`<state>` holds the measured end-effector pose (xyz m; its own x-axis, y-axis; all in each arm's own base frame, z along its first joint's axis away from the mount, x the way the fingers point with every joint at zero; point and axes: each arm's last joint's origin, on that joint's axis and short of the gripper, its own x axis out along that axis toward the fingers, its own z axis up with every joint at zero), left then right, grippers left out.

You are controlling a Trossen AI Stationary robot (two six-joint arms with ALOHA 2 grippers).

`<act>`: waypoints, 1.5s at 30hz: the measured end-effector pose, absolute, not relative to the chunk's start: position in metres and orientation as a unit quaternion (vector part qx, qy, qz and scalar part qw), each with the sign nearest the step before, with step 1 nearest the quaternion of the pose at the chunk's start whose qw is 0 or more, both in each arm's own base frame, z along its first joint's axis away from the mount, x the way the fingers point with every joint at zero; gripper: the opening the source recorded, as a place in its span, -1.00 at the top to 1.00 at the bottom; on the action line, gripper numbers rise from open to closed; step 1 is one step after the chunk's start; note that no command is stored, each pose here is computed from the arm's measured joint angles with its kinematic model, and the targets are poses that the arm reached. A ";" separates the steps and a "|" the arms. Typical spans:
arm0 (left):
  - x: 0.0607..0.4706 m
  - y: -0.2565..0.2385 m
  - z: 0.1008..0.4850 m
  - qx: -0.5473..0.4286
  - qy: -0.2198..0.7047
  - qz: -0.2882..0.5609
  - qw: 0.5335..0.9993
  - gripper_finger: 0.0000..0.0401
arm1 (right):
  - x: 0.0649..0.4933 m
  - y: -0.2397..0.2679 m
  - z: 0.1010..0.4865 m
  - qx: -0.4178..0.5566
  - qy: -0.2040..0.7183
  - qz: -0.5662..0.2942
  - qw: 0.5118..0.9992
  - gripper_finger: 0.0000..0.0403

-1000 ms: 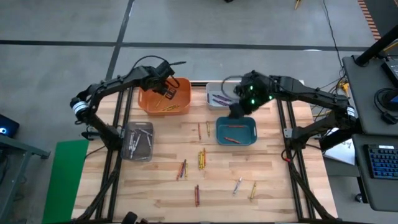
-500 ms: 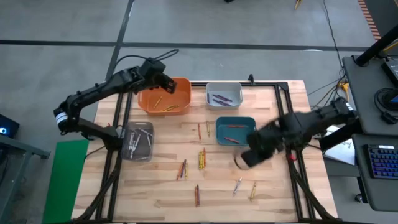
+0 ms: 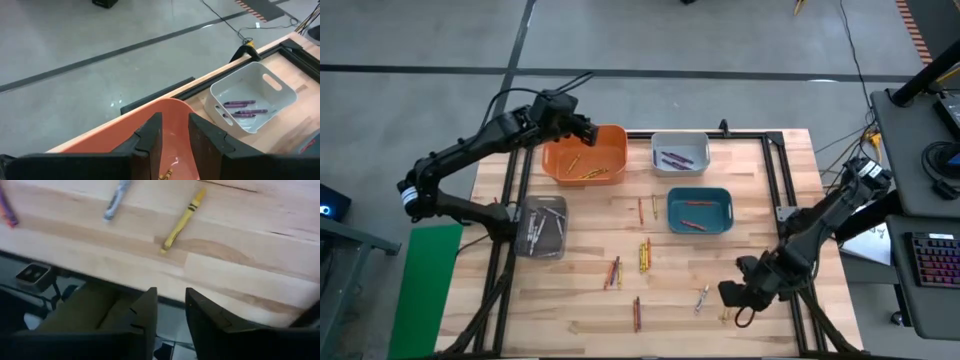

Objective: Sort crayons
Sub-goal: Put the yellow crayon into the orange bin

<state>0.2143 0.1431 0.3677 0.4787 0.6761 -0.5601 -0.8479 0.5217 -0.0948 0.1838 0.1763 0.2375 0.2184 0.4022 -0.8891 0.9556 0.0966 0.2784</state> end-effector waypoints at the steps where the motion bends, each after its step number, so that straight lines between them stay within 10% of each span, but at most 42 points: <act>1: 0.215 0.143 0.367 -0.183 0.235 0.454 0.840 0.62 | 0.183 0.176 0.231 0.613 0.556 -0.285 0.485 0.50; 23: 0.216 0.144 0.366 -0.182 0.240 0.453 0.839 0.62 | 0.212 0.179 0.138 0.573 0.553 -0.367 0.481 0.27; 45: 0.217 0.144 0.365 -0.182 0.241 0.453 0.839 0.62 | 0.213 0.177 0.138 0.568 0.546 -0.372 0.491 0.94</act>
